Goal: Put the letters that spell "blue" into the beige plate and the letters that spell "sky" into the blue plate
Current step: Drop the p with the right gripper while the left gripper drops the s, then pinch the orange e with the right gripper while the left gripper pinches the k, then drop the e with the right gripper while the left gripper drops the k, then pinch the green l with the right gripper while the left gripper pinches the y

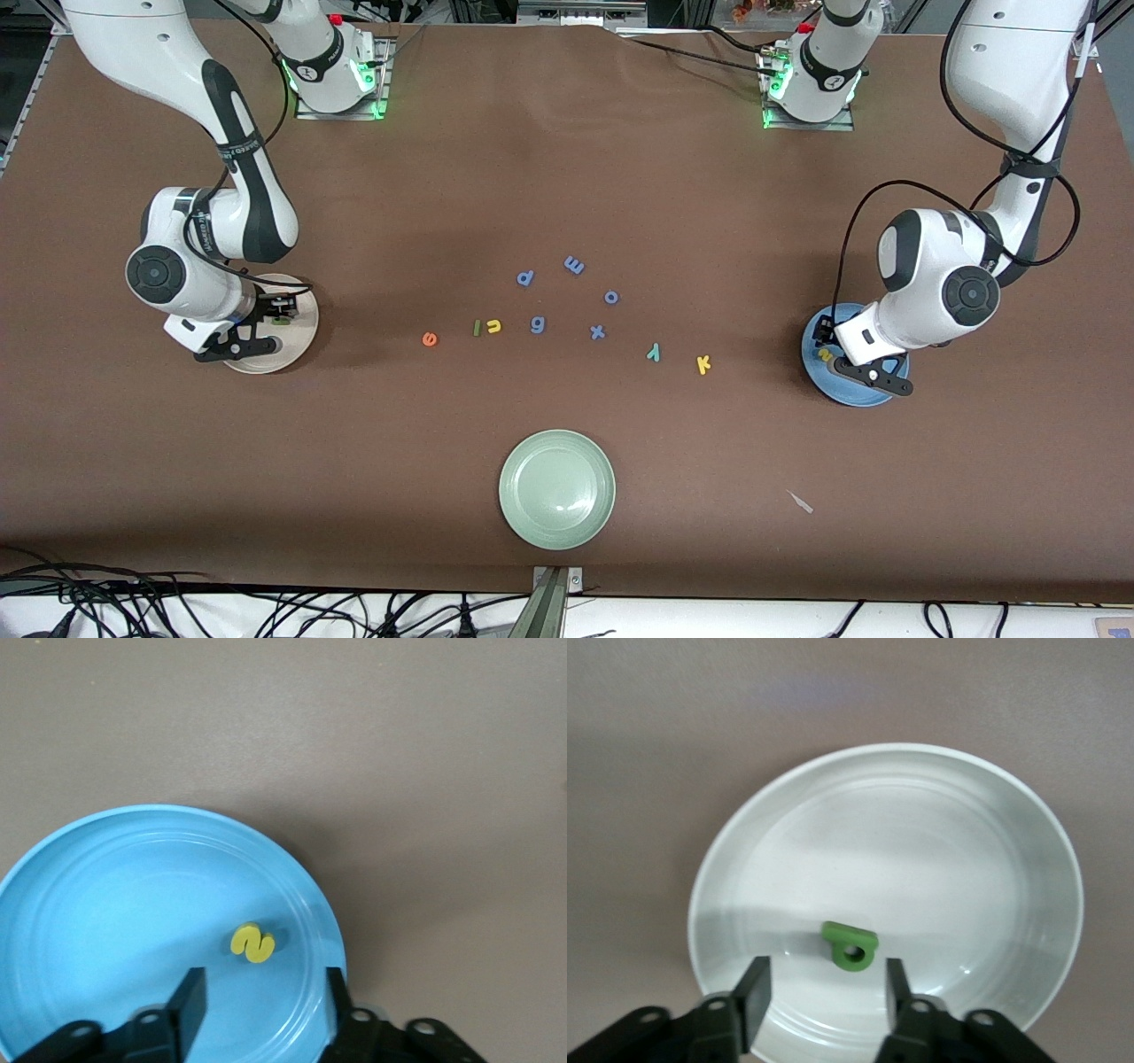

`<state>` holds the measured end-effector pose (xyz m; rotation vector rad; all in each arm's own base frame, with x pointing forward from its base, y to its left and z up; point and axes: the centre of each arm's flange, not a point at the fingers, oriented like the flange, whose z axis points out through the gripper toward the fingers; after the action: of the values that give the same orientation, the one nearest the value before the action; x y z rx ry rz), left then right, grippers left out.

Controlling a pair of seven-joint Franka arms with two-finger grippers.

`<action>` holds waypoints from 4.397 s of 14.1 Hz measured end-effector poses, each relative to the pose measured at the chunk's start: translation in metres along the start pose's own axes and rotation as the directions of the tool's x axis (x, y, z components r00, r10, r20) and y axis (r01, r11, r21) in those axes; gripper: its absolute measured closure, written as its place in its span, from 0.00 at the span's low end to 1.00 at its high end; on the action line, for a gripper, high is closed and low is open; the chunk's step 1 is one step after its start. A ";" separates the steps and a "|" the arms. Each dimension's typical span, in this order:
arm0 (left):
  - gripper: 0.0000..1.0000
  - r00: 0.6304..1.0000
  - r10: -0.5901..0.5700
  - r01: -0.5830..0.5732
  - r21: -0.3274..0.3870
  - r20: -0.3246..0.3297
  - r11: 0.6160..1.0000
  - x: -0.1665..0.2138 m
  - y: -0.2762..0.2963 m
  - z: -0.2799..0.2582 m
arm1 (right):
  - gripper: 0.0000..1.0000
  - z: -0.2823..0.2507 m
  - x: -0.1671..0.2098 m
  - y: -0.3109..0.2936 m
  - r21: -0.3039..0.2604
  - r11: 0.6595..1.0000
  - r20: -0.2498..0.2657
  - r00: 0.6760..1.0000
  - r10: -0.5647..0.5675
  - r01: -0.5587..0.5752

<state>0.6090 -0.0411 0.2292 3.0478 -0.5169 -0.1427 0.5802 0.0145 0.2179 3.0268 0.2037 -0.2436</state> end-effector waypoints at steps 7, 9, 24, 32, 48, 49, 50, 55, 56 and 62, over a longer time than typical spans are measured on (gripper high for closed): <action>0.10 0.996 -0.039 0.029 -0.135 -0.077 0.990 0.035 0.122 0.009 | 0.00 -0.029 0.030 -0.117 0.049 0.988 -0.068 0.986 0.152 -0.149; 0.11 0.991 -0.100 0.087 -0.142 -0.084 0.986 0.051 0.173 0.025 | 0.00 -0.031 0.040 -0.153 0.076 0.975 -0.075 0.974 0.215 -0.210; 0.41 0.979 -0.168 0.154 -0.119 -0.119 0.981 0.082 0.196 0.072 | 0.11 0.009 0.060 -0.245 0.126 0.932 -0.034 0.937 0.347 -0.340; 0.70 0.981 -0.143 0.130 -0.100 -0.135 0.987 0.085 0.197 0.066 | 0.72 0.009 0.060 -0.248 0.131 0.932 -0.035 0.938 0.345 -0.338; 0.73 1.000 -0.015 0.015 0.023 -0.014 1.000 0.012 -0.036 -0.001 | 0.72 -0.024 0.007 -0.012 0.014 0.999 0.057 0.998 -0.033 0.032; 0.70 1.000 -0.003 0.003 0.025 -0.015 1.000 0.008 -0.045 0.004 | 0.72 -0.020 0.005 -0.007 0.011 0.999 0.057 0.998 -0.032 0.031; 0.70 1.000 0.003 -0.003 0.025 -0.014 1.000 0.008 -0.047 0.006 | 0.70 -0.015 0.004 -0.005 0.010 0.999 0.060 0.998 -0.031 0.030; 0.28 0.999 0.031 -0.031 0.005 -0.027 0.999 0.017 -0.022 0.009 | 0.34 -0.016 0.006 -0.010 0.007 1.000 0.049 0.998 -0.029 0.028; 0.17 0.999 0.019 -0.020 -0.027 -0.037 0.999 0.023 -0.002 0.009 | 0.22 -0.019 0.009 -0.016 0.007 1.000 0.041 0.999 -0.019 0.019; 0.13 0.985 -0.158 0.150 -0.111 -0.072 0.982 0.055 0.164 0.034 | 0.00 -0.042 0.022 -0.133 0.040 0.996 -0.014 0.997 0.078 -0.078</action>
<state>0.6035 -0.2152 0.2014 2.9729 -0.2590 -0.0499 0.5894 0.1530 0.2442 3.0682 0.0823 -0.2202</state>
